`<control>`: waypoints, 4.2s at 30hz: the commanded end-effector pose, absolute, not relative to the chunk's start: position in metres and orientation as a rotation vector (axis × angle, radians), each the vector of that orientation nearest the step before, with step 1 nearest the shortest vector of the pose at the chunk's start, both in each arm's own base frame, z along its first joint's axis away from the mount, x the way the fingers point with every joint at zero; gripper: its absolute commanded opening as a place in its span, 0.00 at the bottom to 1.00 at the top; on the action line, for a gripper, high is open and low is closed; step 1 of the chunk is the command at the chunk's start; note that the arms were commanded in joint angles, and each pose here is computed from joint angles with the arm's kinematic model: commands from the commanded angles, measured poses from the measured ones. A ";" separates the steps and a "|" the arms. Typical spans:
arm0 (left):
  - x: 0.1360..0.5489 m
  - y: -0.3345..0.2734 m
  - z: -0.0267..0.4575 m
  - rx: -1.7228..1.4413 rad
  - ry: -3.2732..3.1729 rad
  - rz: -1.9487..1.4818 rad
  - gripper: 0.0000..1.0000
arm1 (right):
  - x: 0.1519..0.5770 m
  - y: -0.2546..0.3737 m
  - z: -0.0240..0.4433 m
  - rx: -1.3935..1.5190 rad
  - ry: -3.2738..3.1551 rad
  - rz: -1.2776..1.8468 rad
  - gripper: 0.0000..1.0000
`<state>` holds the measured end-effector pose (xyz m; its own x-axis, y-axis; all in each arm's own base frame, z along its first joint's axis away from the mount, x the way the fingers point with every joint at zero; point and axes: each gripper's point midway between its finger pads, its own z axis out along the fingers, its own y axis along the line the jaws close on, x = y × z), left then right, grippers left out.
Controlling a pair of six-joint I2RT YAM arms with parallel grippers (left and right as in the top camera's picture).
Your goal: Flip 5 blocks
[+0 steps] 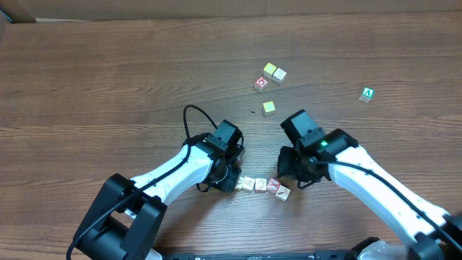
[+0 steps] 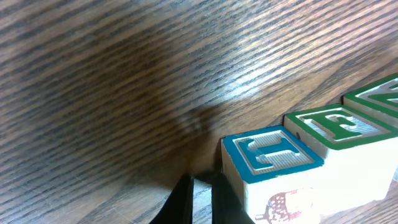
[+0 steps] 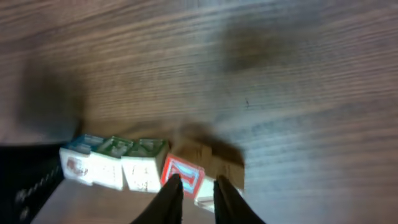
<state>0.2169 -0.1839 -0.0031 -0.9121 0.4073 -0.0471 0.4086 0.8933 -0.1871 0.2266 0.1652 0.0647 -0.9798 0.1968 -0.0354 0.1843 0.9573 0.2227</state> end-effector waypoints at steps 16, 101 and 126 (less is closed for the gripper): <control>0.210 -0.184 -0.008 0.709 3.077 -0.295 0.06 | 0.234 0.171 0.013 0.097 3.137 0.266 0.12; 0.212 -0.185 -0.008 0.755 3.055 -0.295 0.04 | 0.243 0.209 0.022 -0.225 3.064 0.568 0.12; 0.215 -0.186 -0.008 0.753 3.040 -0.294 0.05 | 0.251 0.226 0.019 -0.199 3.021 0.569 0.09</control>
<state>0.2158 -0.1843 -0.0029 -0.8996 0.4339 -0.0488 0.4348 0.8799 -0.1915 0.2405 0.2348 0.0184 -0.9806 -0.1822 -0.0720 -0.1956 0.8938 0.4035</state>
